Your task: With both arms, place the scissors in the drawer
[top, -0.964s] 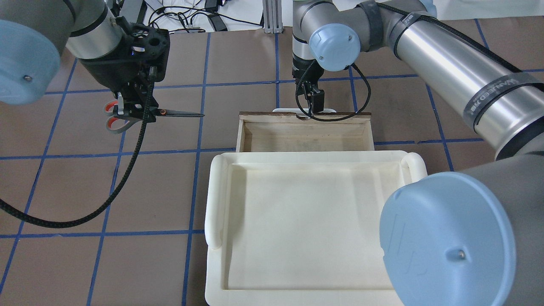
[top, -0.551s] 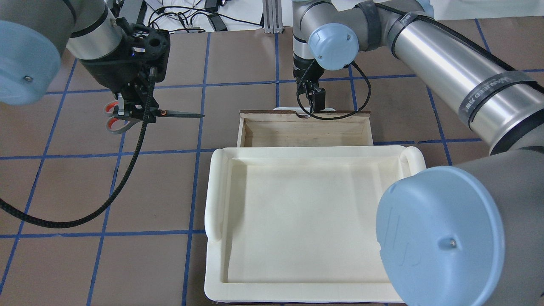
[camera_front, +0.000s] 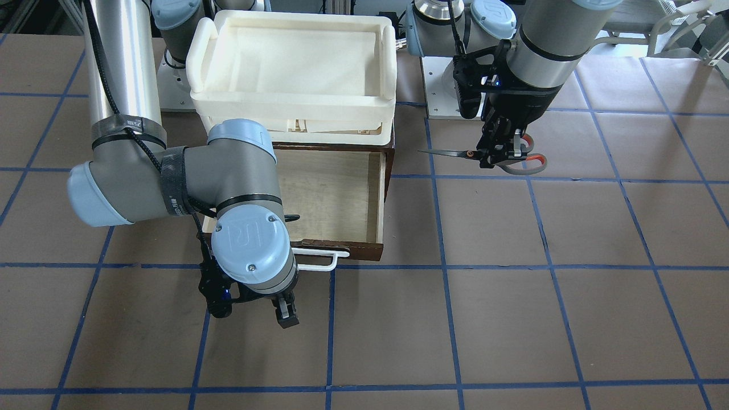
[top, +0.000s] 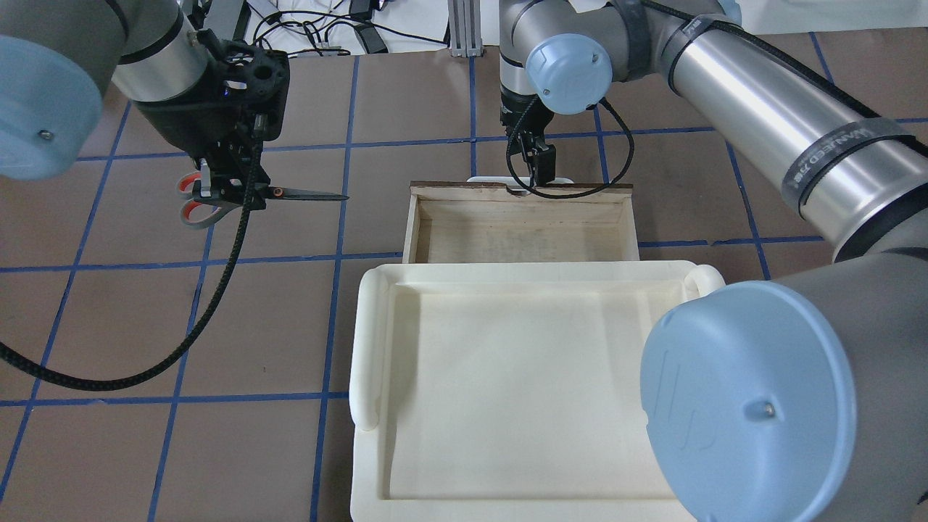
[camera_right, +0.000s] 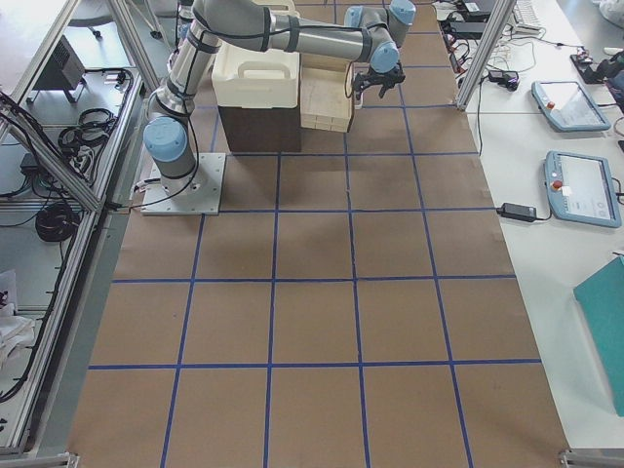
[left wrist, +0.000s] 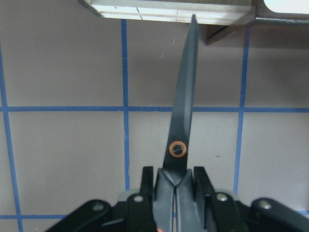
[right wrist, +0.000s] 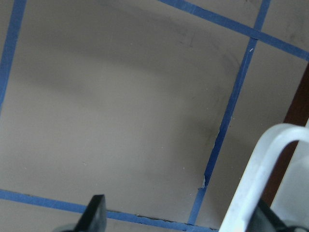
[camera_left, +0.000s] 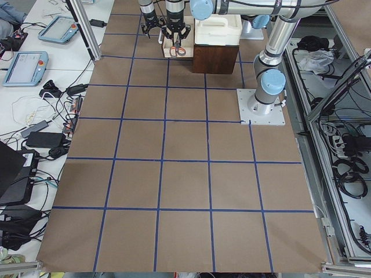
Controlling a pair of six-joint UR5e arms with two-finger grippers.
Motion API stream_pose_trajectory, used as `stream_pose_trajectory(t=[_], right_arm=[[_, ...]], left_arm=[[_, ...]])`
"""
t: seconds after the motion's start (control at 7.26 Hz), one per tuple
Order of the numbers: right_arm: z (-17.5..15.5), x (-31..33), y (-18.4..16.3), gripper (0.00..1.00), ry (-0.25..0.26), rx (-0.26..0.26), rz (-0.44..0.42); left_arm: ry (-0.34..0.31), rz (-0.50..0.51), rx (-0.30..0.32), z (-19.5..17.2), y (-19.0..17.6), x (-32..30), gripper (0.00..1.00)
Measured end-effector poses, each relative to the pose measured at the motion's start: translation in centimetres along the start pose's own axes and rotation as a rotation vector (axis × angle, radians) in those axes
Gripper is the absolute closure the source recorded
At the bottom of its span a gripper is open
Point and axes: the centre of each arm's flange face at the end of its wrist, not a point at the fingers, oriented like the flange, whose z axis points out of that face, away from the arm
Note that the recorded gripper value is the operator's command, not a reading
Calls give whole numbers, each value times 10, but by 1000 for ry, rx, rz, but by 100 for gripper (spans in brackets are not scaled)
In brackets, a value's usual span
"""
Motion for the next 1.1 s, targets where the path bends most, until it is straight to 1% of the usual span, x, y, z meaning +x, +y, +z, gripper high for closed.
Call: stream_pose_trajectory(t=[0.28, 0.55, 0.83, 0.96, 1.1], right_arm=[[0, -2, -1, 0, -1, 5, -1], [-9, 1, -1, 0, -12, 7, 1], [-41, 17, 1, 0, -34, 10, -2], [-59, 28, 1, 0, -41, 15, -22], [-75, 38, 0, 0, -51, 33, -82]], left_arm=[[0, 0, -1, 0, 1, 0, 100], [0, 1, -1, 0, 3, -1, 100], [-1, 1, -1, -1, 3, -1, 100], [-1, 1, -1, -1, 3, -1, 100], [0, -1, 0, 0, 3, -1, 100]])
